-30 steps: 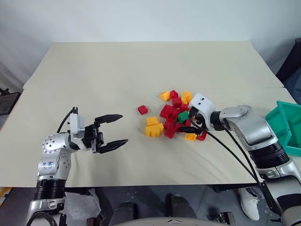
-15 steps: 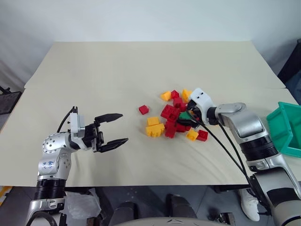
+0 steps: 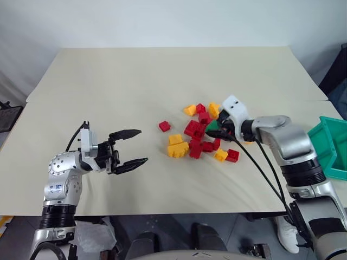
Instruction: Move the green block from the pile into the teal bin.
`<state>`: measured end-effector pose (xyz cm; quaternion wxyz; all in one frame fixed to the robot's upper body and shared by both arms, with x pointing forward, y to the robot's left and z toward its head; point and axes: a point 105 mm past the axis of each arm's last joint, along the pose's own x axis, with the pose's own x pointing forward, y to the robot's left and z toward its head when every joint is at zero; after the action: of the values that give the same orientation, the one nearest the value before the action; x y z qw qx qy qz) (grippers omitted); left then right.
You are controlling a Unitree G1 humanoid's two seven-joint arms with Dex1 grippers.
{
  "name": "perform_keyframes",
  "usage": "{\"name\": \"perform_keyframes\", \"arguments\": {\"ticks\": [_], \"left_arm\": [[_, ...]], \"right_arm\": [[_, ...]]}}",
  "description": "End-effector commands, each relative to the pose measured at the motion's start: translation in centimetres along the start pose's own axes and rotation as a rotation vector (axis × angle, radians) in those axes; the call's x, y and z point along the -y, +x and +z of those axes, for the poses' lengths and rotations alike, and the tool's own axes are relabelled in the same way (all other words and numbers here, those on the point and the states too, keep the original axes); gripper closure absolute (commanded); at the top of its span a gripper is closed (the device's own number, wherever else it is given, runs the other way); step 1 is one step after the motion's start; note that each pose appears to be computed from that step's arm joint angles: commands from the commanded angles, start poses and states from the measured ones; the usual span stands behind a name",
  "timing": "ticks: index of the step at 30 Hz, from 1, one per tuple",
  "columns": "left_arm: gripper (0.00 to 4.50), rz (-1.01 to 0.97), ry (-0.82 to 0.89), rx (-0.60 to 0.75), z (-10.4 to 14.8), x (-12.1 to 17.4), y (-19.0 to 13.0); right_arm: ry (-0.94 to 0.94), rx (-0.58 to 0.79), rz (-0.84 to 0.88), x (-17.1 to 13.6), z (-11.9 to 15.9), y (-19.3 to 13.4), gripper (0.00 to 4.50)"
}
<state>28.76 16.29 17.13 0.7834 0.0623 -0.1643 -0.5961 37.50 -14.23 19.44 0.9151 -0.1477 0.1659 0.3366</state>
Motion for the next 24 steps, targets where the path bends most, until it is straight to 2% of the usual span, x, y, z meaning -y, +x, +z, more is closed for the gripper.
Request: {"name": "perform_keyframes", "arguments": {"ticks": [1,3,7,10,16,24], "left_arm": [[0.00,-0.035,0.036,0.037,0.9,-0.2,0.7],[0.00,-0.042,0.041,0.046,1.0,-0.3,0.9],[0.00,-0.108,0.074,0.039,0.7,-0.5,2.2],[0.00,-0.143,0.072,0.061,1.0,-0.2,3.2],[0.00,-0.184,0.021,0.074,1.7,-0.5,5.3],[0.00,-0.228,0.010,0.084,3.3,-1.1,7.4]], "right_arm": [[0.046,0.112,-0.104,1.6,2.4,-4.1,2.40],[0.077,0.116,-0.140,2.0,2.3,-5.4,2.40],[0.155,0.167,-0.553,8.1,0.2,-13.2,2.40],[0.229,0.175,-0.756,10.3,-1.7,-17.1,2.40],[0.312,0.141,-0.970,12.3,-5.6,-21.4,2.40],[0.418,0.145,-1.201,15.4,-9.7,-25.2,2.40]]}}
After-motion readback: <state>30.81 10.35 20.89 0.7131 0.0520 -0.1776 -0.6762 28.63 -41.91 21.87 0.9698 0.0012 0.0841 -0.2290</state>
